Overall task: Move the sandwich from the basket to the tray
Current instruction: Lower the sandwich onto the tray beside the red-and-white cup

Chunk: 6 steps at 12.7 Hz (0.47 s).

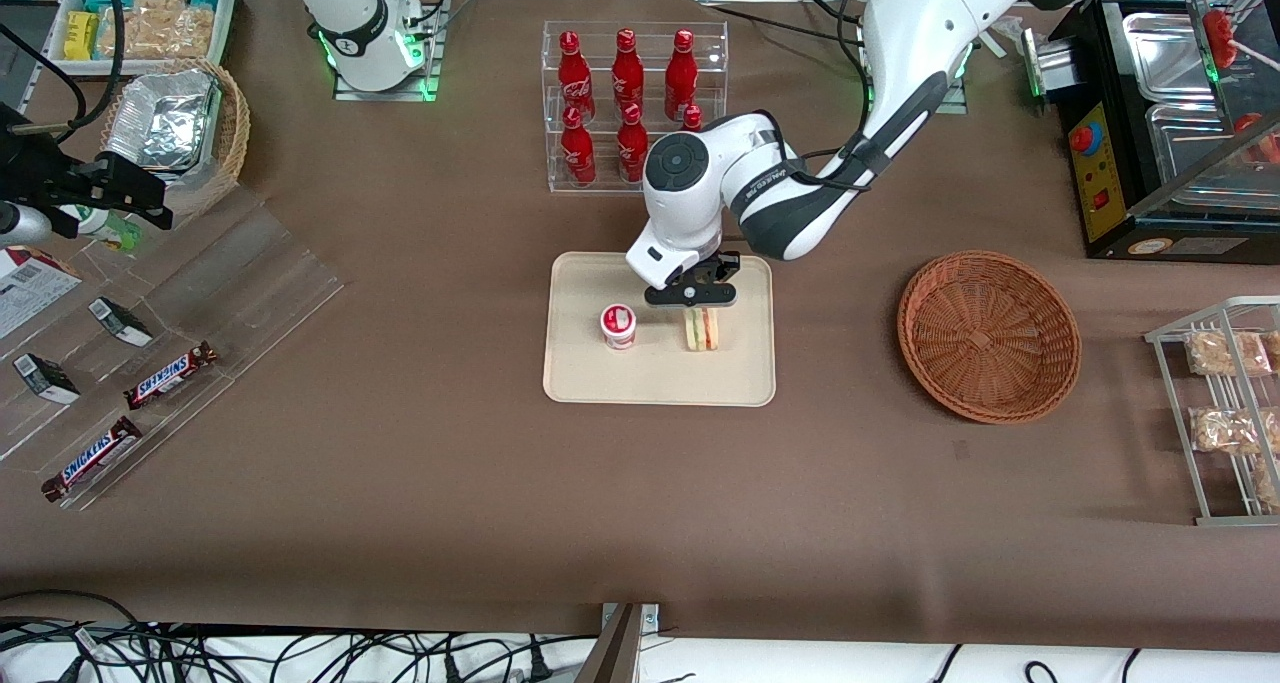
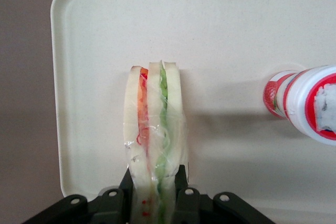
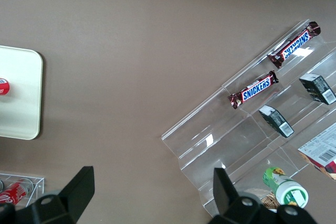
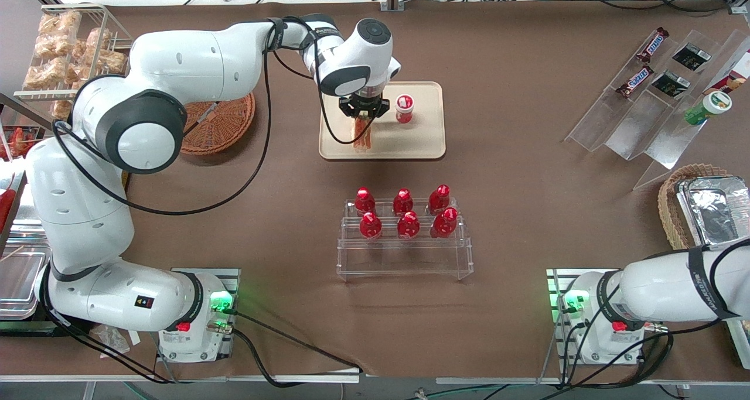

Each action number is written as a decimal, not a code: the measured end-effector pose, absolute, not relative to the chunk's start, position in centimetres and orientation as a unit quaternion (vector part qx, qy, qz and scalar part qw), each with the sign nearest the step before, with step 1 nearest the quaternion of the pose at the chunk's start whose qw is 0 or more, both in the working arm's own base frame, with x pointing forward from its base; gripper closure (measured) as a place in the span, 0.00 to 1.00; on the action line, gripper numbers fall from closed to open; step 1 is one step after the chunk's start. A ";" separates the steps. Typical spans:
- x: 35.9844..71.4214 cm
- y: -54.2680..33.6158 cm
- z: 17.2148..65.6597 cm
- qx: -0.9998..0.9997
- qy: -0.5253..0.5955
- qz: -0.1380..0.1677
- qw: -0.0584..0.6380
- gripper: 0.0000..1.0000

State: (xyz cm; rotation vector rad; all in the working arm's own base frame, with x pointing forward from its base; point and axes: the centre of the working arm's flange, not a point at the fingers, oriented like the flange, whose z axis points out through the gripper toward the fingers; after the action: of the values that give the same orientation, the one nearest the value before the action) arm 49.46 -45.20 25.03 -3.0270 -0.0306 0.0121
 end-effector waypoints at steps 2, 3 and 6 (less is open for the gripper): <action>49.5 -45.4 24.7 -0.998 -0.007 -0.001 0.057 0.67; 49.5 -45.5 24.6 -0.998 -0.008 -0.004 0.056 0.67; 49.4 -45.6 24.0 -0.998 -0.008 -0.008 0.059 0.67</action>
State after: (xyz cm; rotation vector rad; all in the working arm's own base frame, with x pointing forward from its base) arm 49.37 -45.62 24.00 -3.0225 -0.0240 -0.0232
